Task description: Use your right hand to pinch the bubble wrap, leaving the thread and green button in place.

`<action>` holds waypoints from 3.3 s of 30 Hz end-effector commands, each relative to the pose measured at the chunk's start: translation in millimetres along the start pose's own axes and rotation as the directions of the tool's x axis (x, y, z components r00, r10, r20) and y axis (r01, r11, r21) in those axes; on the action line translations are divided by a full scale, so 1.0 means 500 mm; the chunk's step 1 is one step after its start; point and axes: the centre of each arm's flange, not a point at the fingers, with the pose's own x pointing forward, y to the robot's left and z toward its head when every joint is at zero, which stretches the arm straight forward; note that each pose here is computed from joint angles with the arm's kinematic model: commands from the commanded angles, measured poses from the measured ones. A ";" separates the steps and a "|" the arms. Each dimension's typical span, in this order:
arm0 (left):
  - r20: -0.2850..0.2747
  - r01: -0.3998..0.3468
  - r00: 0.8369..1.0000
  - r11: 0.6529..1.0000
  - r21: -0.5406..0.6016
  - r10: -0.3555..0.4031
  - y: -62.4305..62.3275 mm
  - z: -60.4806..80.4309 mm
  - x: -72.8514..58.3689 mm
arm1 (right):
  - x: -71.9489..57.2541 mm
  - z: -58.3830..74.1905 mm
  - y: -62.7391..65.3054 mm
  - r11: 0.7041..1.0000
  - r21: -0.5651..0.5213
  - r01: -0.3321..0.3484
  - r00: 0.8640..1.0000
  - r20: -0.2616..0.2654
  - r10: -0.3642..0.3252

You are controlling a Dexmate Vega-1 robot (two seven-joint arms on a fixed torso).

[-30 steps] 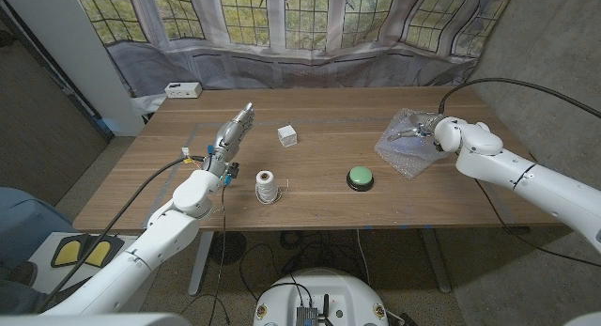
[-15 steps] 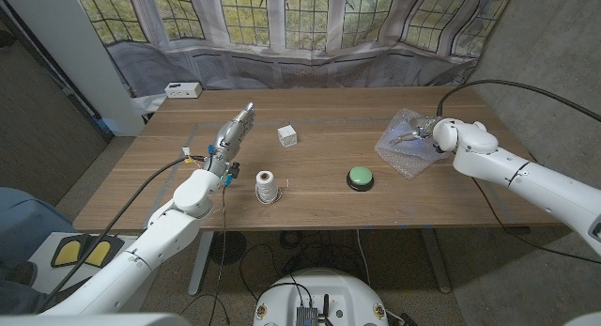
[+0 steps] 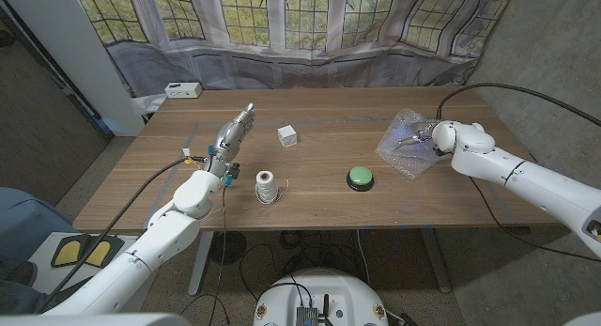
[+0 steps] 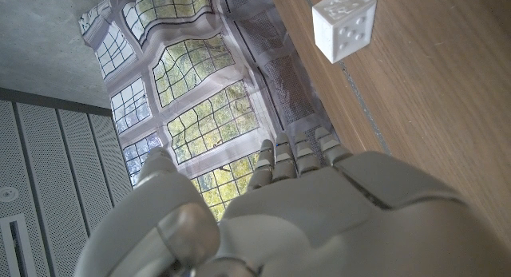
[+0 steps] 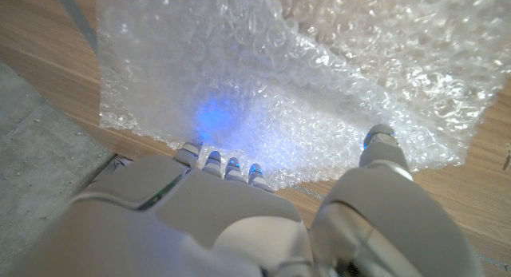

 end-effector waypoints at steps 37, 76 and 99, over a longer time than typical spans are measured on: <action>-0.016 0.009 1.000 1.000 -0.004 -0.009 -0.001 -0.006 -0.007 | 0.024 -0.002 0.025 0.997 0.067 -0.030 1.000 0.000 0.030; -0.022 -0.003 1.000 1.000 -0.020 0.002 0.004 -0.020 -0.015 | -0.012 0.005 0.027 0.947 0.155 0.280 0.958 0.012 -0.286; -0.025 0.006 1.000 1.000 -0.021 -0.006 0.002 -0.020 -0.014 | -0.059 0.008 0.007 0.916 0.161 0.367 0.929 -0.008 -0.371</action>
